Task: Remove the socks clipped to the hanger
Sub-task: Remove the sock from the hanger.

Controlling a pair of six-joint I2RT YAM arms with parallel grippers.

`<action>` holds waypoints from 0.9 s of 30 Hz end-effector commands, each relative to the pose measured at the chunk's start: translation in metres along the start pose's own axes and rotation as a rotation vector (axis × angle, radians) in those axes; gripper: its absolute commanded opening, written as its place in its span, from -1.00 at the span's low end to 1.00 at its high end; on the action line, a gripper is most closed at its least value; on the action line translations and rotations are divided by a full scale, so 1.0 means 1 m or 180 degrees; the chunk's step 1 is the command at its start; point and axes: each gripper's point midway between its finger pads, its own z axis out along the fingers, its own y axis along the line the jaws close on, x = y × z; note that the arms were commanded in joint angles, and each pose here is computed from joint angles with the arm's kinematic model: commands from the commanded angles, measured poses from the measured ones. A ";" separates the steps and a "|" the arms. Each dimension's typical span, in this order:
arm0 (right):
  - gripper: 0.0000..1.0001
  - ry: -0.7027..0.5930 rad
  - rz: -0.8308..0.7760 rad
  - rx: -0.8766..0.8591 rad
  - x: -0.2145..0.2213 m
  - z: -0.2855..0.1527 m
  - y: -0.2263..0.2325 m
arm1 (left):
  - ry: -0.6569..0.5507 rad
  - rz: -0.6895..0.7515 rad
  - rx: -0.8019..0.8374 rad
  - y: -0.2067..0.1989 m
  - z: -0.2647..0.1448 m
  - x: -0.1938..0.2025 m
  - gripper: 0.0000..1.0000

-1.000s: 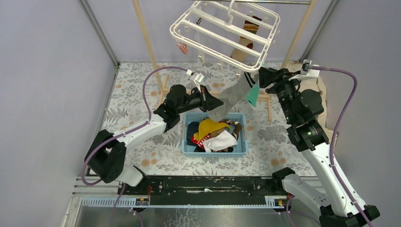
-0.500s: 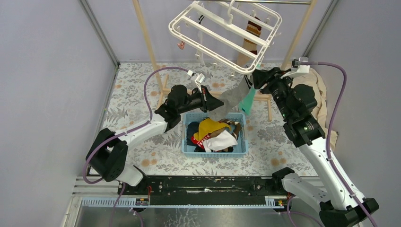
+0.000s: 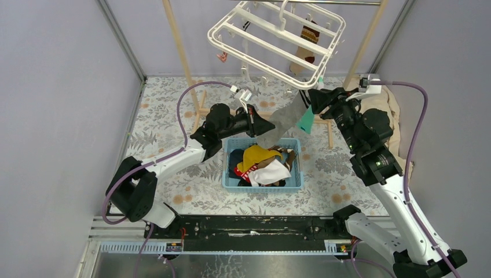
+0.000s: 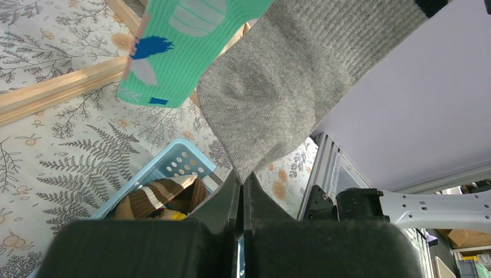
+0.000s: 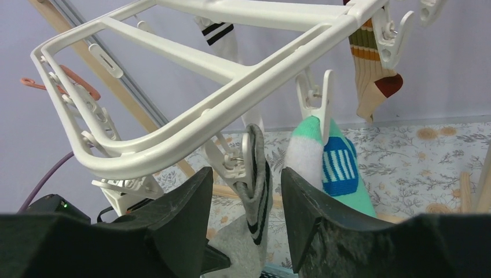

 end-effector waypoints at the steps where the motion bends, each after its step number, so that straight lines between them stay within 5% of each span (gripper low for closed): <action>1: 0.09 -0.0087 -0.0050 -0.0183 -0.011 0.001 0.014 | -0.0199 0.0106 0.0118 -0.012 0.006 -0.020 -1.00; 27: 0.20 -0.0281 -0.0104 0.0256 -0.032 0.010 0.001 | -0.0175 0.0129 0.0115 -0.012 0.008 -0.019 -1.00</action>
